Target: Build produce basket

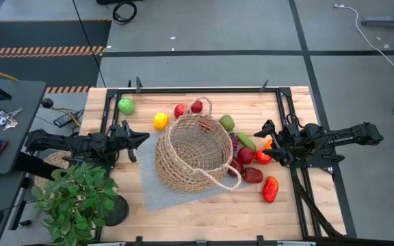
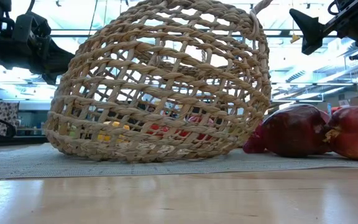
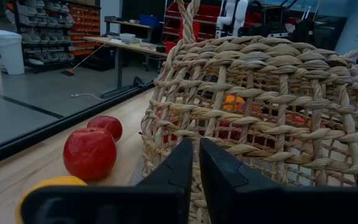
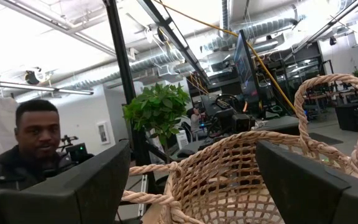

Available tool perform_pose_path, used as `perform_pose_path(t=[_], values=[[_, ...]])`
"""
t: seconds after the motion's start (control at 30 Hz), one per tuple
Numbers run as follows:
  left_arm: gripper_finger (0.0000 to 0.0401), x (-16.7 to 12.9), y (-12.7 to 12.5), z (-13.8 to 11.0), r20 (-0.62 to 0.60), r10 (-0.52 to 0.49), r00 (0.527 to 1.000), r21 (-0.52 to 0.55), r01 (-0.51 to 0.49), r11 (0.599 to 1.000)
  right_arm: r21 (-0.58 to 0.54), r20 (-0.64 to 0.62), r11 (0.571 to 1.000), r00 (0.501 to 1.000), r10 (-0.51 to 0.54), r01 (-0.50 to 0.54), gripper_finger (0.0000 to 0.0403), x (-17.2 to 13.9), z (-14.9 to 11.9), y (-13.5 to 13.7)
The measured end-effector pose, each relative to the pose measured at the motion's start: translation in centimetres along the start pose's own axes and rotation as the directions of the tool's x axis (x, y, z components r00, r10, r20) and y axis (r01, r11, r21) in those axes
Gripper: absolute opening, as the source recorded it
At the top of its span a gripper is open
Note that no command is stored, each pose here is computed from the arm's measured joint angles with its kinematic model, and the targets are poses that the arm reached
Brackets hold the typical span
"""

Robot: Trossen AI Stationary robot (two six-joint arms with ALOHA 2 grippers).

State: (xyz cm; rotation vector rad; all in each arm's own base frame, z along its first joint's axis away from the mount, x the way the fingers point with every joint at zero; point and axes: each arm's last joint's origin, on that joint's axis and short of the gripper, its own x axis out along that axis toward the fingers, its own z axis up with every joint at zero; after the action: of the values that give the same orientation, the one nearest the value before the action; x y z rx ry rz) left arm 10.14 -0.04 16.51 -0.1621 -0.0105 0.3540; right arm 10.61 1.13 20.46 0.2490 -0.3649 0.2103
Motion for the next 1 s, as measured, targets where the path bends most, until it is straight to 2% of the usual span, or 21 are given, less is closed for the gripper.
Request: perform_pose_path(t=[0.17, 0.3, 0.47, 0.63, 0.87, 1.0], values=[[0.0040, 0.0, 0.0, 0.0, 0.000, -0.001, 1.000, 0.001, 0.001, 1.000, 0.000, 0.000, 1.000, 1.000, -0.001, 0.001, 0.0351, 0.0, 0.0, 0.0], [0.0035, 0.0, 0.0, 0.0, 0.000, -0.001, 1.000, 0.001, 0.001, 1.000, -0.022, 0.065, 0.997, 0.996, -0.068, 0.069, 0.0351, 0.0, 0.5, -0.1], [0.0034, 0.0, 0.0, 0.0, -0.001, 0.000, 1.000, 0.000, 0.000, 1.000, -0.221, 0.183, 0.961, 0.975, -0.129, 0.168, 0.0351, -0.1, 1.5, -0.1], [0.0040, 0.0, 0.0, 0.0, 0.000, 0.000, 1.000, 0.001, 0.000, 1.000, -0.370, 0.236, 0.909, 0.966, -0.108, 0.192, 0.0351, -0.2, 2.0, 0.0], [0.0034, 0.0, 0.0, 0.0, -0.001, 0.000, 1.000, 0.001, 0.000, 1.000, -0.394, 0.236, 0.897, 0.965, -0.112, 0.200, 0.0351, -0.2, 2.0, 0.0], [0.0033, 0.0, 0.0, 0.0, 0.000, 0.000, 1.000, 0.001, 0.000, 1.000, -0.348, 0.280, 0.910, 0.951, -0.130, 0.227, 0.0351, -0.3, 2.4, 0.0]])
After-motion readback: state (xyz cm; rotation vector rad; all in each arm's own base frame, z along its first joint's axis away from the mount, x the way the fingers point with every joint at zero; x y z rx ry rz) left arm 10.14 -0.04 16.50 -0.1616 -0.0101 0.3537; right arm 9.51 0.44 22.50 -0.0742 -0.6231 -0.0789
